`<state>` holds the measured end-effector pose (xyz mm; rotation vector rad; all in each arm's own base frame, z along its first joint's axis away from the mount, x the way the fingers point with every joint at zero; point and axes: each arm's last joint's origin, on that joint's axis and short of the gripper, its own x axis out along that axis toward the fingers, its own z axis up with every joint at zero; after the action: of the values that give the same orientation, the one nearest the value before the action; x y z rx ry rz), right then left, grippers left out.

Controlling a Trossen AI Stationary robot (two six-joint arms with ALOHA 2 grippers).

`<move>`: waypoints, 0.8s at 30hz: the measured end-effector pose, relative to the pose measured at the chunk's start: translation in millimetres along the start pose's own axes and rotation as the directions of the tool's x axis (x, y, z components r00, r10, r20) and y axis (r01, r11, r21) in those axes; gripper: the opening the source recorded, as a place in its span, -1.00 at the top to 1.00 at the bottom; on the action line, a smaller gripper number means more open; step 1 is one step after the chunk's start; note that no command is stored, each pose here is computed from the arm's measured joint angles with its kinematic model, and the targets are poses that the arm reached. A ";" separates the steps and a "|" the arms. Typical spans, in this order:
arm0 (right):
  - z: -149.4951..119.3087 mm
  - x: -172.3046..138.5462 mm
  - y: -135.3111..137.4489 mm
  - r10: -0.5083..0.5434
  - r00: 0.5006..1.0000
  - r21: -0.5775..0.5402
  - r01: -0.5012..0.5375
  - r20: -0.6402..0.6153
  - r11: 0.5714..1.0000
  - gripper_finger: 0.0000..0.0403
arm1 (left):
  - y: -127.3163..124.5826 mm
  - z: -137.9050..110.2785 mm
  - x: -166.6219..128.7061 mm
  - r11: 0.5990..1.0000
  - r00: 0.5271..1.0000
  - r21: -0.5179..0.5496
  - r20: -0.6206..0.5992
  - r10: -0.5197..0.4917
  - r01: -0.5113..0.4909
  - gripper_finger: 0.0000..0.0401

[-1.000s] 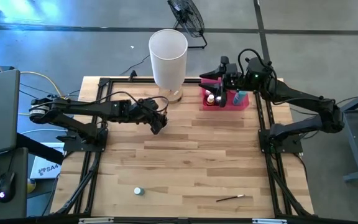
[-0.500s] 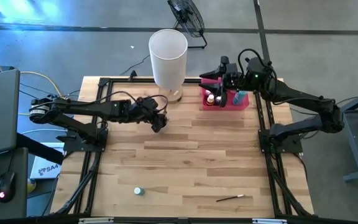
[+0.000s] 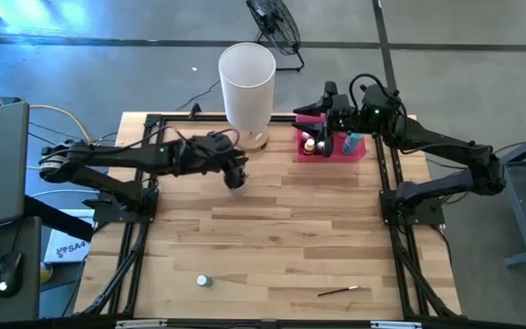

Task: Pick & Place Paint Supplies
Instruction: Put the silver eyeshadow brush into the white cup

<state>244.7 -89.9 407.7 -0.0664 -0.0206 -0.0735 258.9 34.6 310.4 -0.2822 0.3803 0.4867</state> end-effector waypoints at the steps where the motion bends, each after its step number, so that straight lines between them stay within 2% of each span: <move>1: 0.1 0.0 0.0 0.000 1.000 -0.002 0.000 0.001 1.000 0.21 | -0.7 5.2 -3.8 1.000 1.000 0.014 0.015 -0.010 0.010 0.48; 8: 0.8 0.0 -0.1 -0.002 1.000 -0.071 0.002 0.008 0.997 0.20 | -10.0 29.9 -21.7 0.995 0.993 0.089 0.100 -0.059 0.051 0.48; 12: 1.2 -1.6 -4.2 -0.063 0.998 -0.081 0.063 0.007 0.995 0.21 | -18.6 28.3 -42.2 0.982 0.993 0.190 0.119 -0.026 0.002 0.51; 16: 2.5 -10.0 -9.6 -0.147 0.989 -0.071 0.146 -0.016 0.987 0.21 | -22.8 25.0 -80.8 0.990 0.988 0.143 0.153 -0.015 -0.007 0.62; 19: 2.1 -16.9 -13.5 -0.205 0.978 -0.066 0.202 -0.046 0.977 0.21 | -28.6 20.1 -108.0 0.992 0.983 0.115 0.166 -0.077 0.058 0.72; 21: -0.4 -17.9 -14.7 -0.209 0.975 -0.062 0.205 -0.073 0.977 0.20 | -32.2 18.6 -120.4 0.988 0.976 0.116 0.182 -0.120 0.100 0.77; 24: -3.2 -16.7 -15.9 -0.156 0.984 -0.061 0.151 -0.088 0.987 0.21 | -35.6 18.1 -130.1 0.991 0.969 0.129 0.235 -0.077 0.047 0.84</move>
<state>227.0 -104.7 405.2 -0.1152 0.0687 -0.2312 175.8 -41.1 387.1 -0.1133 0.1639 0.4284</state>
